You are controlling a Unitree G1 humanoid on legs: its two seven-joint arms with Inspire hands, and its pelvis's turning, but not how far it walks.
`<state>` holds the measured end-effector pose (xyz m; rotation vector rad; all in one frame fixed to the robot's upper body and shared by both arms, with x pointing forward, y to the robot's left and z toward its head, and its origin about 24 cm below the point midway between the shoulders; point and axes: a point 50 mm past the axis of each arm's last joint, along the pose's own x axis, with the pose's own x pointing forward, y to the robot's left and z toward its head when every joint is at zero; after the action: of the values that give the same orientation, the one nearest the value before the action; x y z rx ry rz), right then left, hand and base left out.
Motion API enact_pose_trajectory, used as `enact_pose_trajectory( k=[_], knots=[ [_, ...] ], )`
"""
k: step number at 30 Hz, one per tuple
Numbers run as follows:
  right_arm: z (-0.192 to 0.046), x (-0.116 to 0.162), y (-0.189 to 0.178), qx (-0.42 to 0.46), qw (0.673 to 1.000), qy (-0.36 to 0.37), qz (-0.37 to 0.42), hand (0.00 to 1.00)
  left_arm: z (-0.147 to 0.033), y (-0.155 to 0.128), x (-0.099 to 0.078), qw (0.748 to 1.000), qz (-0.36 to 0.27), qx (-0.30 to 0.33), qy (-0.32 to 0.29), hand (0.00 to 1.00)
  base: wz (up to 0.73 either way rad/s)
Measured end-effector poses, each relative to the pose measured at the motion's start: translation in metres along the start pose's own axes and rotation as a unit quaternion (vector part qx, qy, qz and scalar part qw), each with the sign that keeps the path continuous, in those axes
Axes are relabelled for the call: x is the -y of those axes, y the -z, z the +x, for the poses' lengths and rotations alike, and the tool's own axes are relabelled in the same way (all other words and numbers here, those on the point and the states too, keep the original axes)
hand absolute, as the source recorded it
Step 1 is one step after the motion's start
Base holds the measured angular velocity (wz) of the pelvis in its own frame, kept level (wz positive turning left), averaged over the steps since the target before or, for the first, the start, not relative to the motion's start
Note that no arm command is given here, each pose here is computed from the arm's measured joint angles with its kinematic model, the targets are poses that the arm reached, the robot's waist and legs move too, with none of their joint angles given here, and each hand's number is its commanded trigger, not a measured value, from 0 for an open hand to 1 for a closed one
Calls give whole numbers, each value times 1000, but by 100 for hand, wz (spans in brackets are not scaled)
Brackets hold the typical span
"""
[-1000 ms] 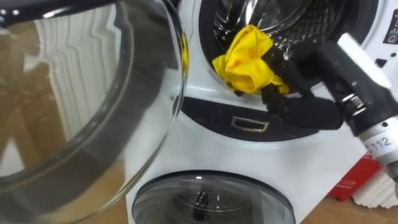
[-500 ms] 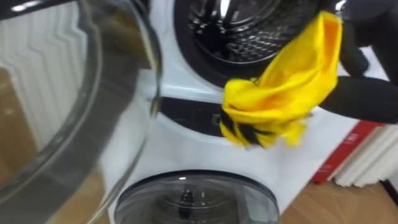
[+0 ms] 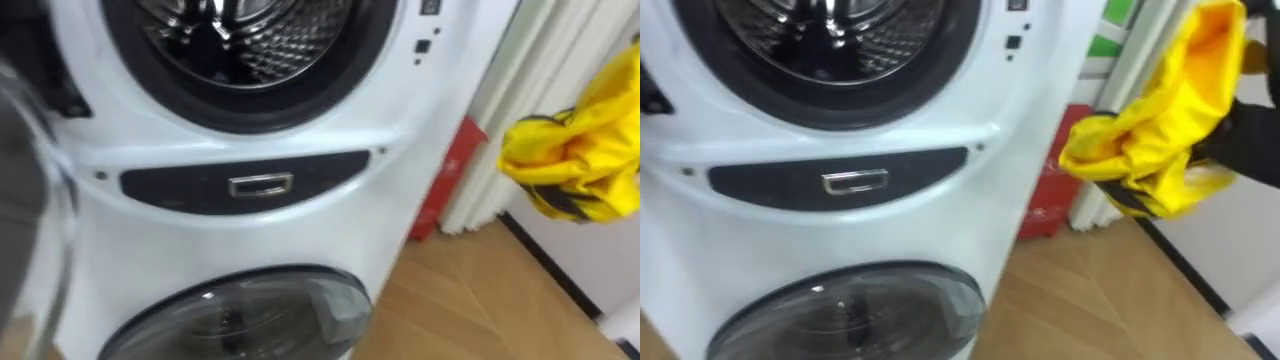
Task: Pick clothes from washing machine
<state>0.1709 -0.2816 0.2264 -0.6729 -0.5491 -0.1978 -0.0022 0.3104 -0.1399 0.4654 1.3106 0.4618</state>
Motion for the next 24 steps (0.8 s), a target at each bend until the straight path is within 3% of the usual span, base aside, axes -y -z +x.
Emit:
enact_pose_trajectory(
  k=[6, 9, 11, 14, 19, 24],
  knots=[
    [-17, -8, 32, -93, 995, -34, 7, 100, 3, -13, 3, 1000, 21, 16, 15, 0, -34],
    [-37, -16, 58, -162, 986, -30, 40, 100, 4, -21, 7, 998, 43, 28, 25, 0, -22],
    [-53, -30, 79, -219, 973, -35, 67, 100, 3, -32, 18, 995, 77, 45, 47, 0, -6],
    [-78, -59, 110, -305, 944, -63, 109, 100, 6, -56, 16, 993, 81, 75, 47, 0, -28],
    [-94, -80, 137, -369, 914, -93, 138, 100, 6, -83, 21, 989, 78, 111, 54, 0, -33],
    [-79, -86, 152, -366, 916, -66, 149, 100, 3, -105, 28, 983, 82, 146, 71, 0, -3]
  ],
)
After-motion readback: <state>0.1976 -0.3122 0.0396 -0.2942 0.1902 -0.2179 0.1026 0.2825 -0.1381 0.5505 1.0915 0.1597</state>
